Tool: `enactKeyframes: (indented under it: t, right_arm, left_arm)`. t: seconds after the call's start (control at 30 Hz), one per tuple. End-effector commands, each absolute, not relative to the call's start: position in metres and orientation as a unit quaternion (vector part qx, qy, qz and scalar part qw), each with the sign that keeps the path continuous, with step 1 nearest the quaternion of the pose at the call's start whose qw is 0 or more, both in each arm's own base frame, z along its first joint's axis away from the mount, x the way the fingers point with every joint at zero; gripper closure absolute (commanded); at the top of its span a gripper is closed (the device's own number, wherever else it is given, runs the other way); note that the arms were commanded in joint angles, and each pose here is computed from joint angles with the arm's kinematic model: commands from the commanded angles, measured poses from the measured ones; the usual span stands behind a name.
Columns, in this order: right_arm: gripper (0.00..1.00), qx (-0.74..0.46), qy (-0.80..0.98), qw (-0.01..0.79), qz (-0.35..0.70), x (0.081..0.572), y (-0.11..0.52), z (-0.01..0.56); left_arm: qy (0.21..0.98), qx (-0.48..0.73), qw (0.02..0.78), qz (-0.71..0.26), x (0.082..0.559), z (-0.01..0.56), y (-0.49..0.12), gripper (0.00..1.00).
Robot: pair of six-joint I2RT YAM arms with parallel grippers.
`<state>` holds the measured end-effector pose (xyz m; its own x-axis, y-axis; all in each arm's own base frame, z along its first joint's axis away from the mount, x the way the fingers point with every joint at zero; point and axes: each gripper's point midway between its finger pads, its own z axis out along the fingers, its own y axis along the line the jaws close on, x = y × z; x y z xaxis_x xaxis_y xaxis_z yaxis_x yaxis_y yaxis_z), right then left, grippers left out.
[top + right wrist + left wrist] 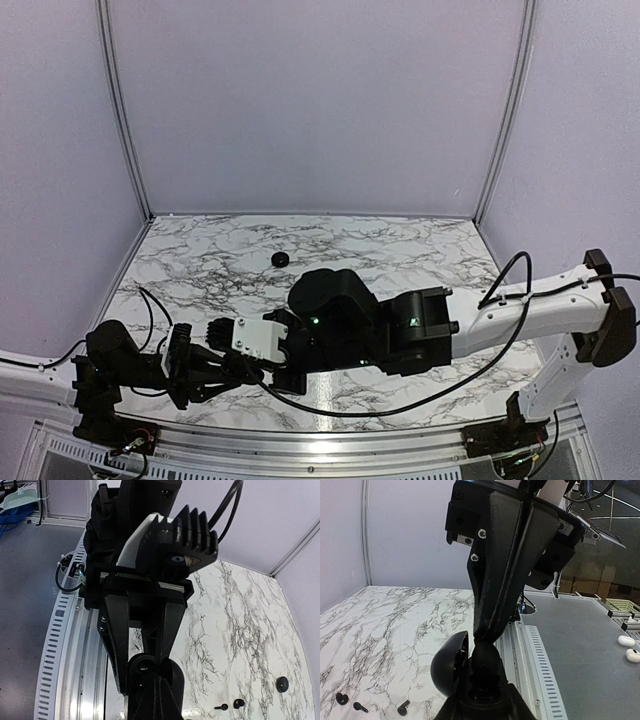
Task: Insert the wireless bluetooth earbuds into the charging case
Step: Insert the left earbud into the left side groove of the charging case.
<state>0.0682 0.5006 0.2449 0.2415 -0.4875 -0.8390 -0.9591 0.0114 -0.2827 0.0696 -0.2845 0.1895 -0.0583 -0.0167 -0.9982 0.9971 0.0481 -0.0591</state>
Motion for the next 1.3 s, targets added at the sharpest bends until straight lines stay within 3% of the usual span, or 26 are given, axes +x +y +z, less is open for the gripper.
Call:
enactKeyframes:
  t: [0.0, 1.27]
  right_arm:
    - [1.00, -0.646, 0.546, 0.464, 0.265, 0.070, 0.510, 0.262]
    - [1.00, -0.705, 0.515, 0.422, 0.242, 0.052, 0.513, 0.227]
  left_arm:
    - [0.495, 0.469, 0.514, -0.521, 0.065, 0.206, -0.284, 1.00]
    - [0.487, 0.481, 0.503, -0.527, 0.059, 0.205, -0.287, 1.00]
